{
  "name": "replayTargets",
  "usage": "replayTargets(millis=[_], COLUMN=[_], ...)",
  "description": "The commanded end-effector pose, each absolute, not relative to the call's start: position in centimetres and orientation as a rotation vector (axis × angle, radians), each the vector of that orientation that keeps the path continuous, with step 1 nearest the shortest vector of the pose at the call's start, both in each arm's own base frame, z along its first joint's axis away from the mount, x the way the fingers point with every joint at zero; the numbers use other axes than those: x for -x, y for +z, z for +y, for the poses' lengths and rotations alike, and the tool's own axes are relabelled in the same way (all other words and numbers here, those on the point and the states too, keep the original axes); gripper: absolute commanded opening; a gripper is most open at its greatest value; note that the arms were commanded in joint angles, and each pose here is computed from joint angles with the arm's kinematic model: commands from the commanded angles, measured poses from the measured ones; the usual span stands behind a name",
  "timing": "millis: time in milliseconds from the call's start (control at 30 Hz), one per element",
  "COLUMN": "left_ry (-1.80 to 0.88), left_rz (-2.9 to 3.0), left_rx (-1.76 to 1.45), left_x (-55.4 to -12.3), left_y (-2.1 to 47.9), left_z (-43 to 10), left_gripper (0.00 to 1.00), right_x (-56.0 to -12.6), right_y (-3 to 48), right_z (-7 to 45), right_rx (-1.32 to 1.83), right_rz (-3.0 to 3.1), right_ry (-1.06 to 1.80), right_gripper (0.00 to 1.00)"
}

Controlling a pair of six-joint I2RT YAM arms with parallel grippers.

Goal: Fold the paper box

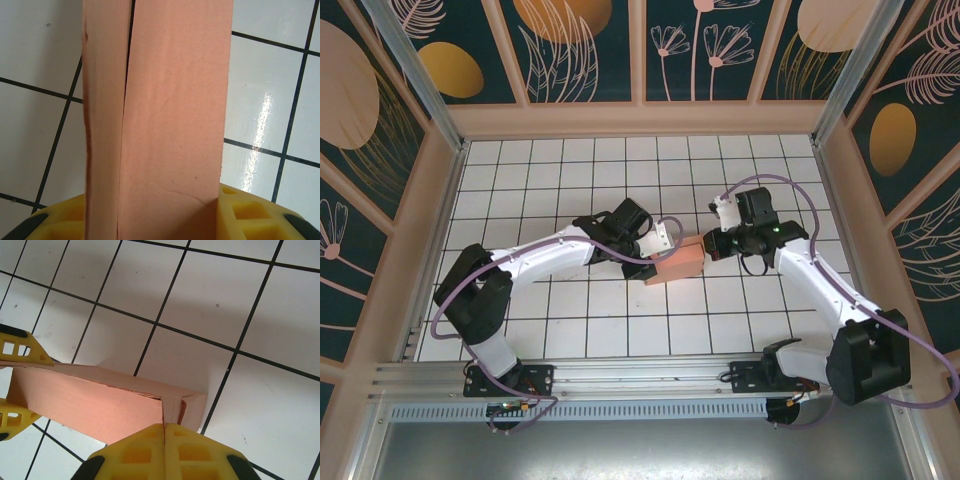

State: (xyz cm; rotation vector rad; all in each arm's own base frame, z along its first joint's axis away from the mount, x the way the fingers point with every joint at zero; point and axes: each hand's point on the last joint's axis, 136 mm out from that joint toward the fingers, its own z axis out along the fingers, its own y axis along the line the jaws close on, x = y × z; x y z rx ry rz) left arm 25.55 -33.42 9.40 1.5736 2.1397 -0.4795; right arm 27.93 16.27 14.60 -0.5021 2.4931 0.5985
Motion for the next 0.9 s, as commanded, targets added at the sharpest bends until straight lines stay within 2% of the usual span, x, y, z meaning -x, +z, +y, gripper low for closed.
replayTargets(millis=[0,533,867], left_ry=[-0.510,-0.422,-0.318], left_rz=[2.298,2.249,2.160], left_rx=[-1.638,-1.668,-1.791], left_x=[-23.3,-24.1,-25.6], left_y=[5.6,5.8,6.2], left_z=[-32.1,-31.5,-28.9], left_gripper=[0.30,0.31,0.31], right_x=[-27.6,-27.0,-26.6], right_y=[15.3,14.2,14.2], right_z=[16.6,17.2,18.3], right_rx=[0.484,0.416,0.389], right_rz=[2.460,2.443,2.398], right_ry=[0.586,0.552,0.543], right_gripper=[0.00,0.00,0.00])
